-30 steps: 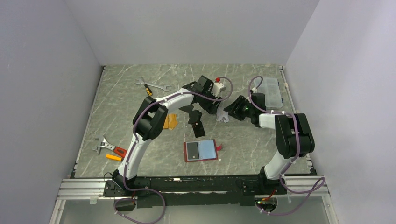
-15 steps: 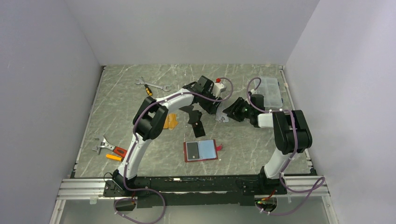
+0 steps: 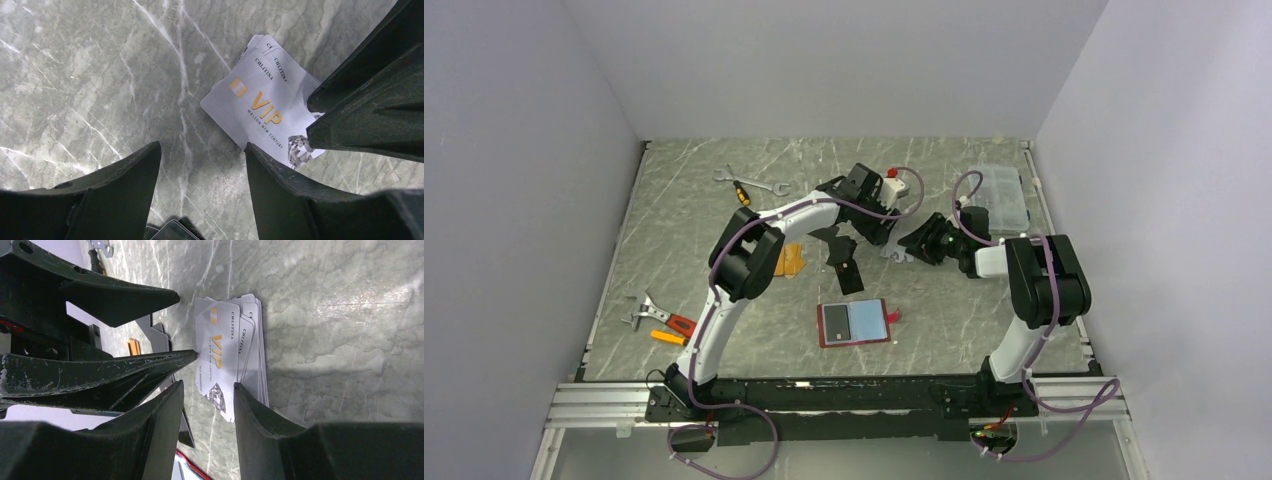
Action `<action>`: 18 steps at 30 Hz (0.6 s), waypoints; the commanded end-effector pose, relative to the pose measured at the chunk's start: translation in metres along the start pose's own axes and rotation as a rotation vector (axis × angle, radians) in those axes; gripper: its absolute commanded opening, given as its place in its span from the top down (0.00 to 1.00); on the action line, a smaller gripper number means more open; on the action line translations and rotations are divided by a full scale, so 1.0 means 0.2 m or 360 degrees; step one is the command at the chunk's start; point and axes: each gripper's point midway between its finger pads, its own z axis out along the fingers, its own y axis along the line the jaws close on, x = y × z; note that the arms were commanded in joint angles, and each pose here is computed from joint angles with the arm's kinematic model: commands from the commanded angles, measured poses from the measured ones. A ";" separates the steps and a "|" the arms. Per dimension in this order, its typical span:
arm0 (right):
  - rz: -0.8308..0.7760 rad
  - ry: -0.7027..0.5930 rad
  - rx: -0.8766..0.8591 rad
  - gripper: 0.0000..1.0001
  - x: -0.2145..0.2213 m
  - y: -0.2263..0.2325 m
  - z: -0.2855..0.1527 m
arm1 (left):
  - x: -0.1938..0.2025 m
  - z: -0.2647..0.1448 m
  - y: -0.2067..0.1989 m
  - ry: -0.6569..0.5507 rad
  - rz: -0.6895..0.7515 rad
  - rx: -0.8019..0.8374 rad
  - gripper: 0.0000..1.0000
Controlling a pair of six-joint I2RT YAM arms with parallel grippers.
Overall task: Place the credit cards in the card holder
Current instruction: Move the credit card to the center of the board.
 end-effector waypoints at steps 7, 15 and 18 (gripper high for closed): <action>0.0016 -0.0008 -0.0153 0.58 -0.02 0.08 0.01 | 0.04 0.02 -0.15 0.0017 0.0034 0.0144 0.32; 0.0058 -0.0018 -0.0195 0.60 -0.03 0.09 0.03 | 0.09 0.04 -0.21 0.0056 0.0039 0.0209 0.34; 0.0078 -0.0030 -0.0226 0.61 -0.03 0.10 0.03 | 0.12 0.05 -0.24 0.0075 0.0037 0.0242 0.36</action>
